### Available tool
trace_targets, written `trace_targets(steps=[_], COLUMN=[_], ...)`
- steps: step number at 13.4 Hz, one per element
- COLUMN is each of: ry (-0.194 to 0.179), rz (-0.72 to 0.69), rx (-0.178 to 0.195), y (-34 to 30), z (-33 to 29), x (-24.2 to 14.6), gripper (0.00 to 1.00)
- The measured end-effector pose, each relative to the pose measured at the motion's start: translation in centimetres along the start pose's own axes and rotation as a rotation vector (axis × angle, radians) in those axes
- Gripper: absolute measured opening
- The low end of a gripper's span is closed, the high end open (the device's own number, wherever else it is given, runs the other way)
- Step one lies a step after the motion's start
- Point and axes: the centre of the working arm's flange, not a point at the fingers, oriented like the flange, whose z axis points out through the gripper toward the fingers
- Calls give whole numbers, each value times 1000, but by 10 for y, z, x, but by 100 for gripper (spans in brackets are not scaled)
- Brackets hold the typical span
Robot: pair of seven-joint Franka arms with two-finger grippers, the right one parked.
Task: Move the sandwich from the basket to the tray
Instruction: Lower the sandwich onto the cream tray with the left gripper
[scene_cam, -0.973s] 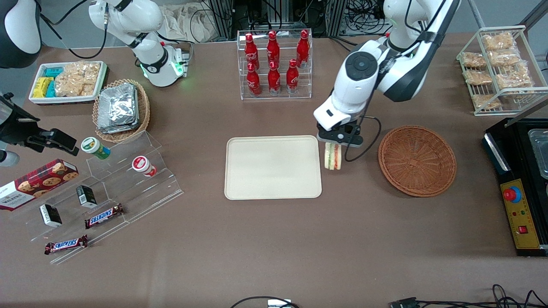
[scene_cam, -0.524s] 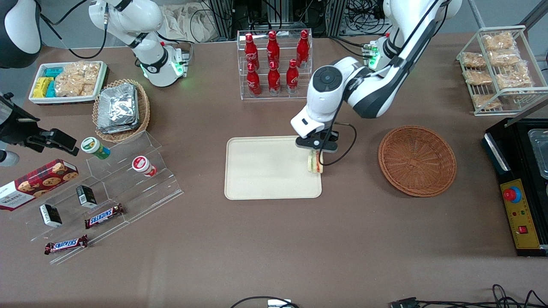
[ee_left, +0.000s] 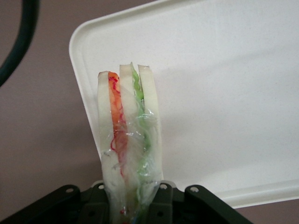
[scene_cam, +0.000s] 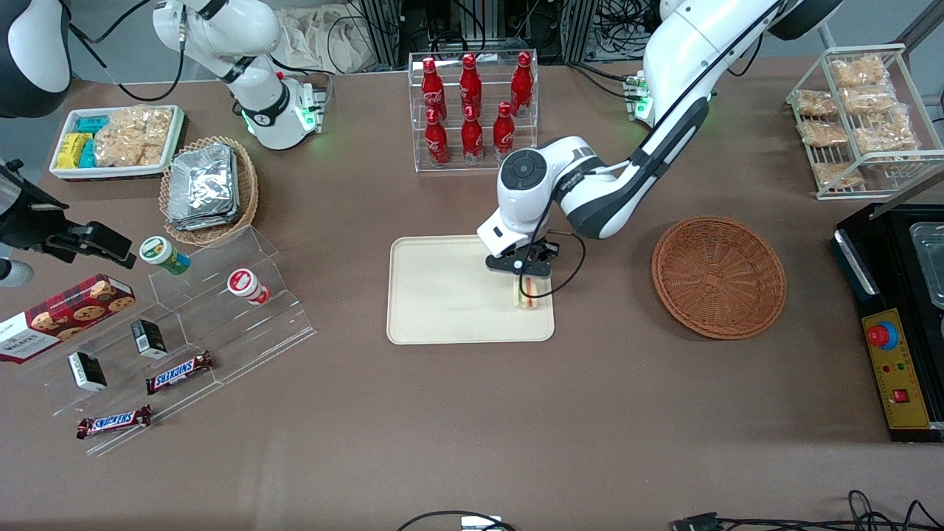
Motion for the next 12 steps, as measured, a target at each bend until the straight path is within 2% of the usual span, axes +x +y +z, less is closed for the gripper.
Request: trace_targets(steps=[3, 5, 12], ry=[-13, -20, -52], rz=[5, 9, -7], rx=[-12, -17, -17], y=[8, 14, 16], z=[9, 13, 30], x=[3, 2, -2], gripper=[20, 17, 17])
